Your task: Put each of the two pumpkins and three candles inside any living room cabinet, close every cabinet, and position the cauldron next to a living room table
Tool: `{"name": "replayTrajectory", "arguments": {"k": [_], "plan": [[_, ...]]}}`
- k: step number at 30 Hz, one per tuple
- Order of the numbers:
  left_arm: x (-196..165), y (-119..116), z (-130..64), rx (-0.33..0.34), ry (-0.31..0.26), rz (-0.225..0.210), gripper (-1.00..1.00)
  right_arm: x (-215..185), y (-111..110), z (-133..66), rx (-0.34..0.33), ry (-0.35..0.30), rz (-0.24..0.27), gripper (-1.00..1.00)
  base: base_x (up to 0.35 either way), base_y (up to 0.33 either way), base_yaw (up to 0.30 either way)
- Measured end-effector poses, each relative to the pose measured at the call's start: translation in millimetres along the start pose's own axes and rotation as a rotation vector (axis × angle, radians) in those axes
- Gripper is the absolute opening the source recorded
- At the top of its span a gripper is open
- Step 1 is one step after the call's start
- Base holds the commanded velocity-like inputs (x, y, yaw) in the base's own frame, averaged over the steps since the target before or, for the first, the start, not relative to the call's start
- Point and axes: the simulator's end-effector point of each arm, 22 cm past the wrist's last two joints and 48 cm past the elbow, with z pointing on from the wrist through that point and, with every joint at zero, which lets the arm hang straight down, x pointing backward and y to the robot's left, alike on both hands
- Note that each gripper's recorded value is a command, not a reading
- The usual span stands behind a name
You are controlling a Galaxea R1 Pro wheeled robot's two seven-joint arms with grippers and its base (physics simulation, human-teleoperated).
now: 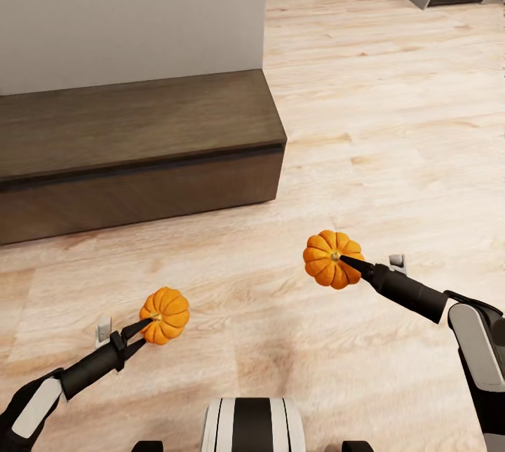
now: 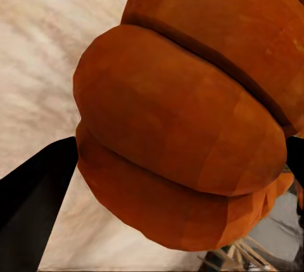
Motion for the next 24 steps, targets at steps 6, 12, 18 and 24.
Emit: {"name": "replayTrajectory", "arguments": {"k": [6,12,18,24], "plan": [[-1,-17,-0.1,0.026,0.007,0.016,-1.00,-1,0,-2.9,0.006,-0.003,0.009,-1.00,0.000,0.000,0.000],[8,-38,-3.3,0.078,0.058,-0.033,-1.00,-5,8,-8.2,-0.009,-0.015,0.016,-1.00,0.000,0.000,0.000],[8,-56,-5.5,0.113,0.068,-0.022,-1.00,-16,21,-12.3,-0.028,-0.051,-0.008,-1.00,0.000,0.000,0.000],[7,-71,-8.6,0.135,0.068,-0.010,-1.00,-27,34,-18.5,-0.041,-0.088,-0.038,-1.00,0.000,0.000,-0.002]]}}
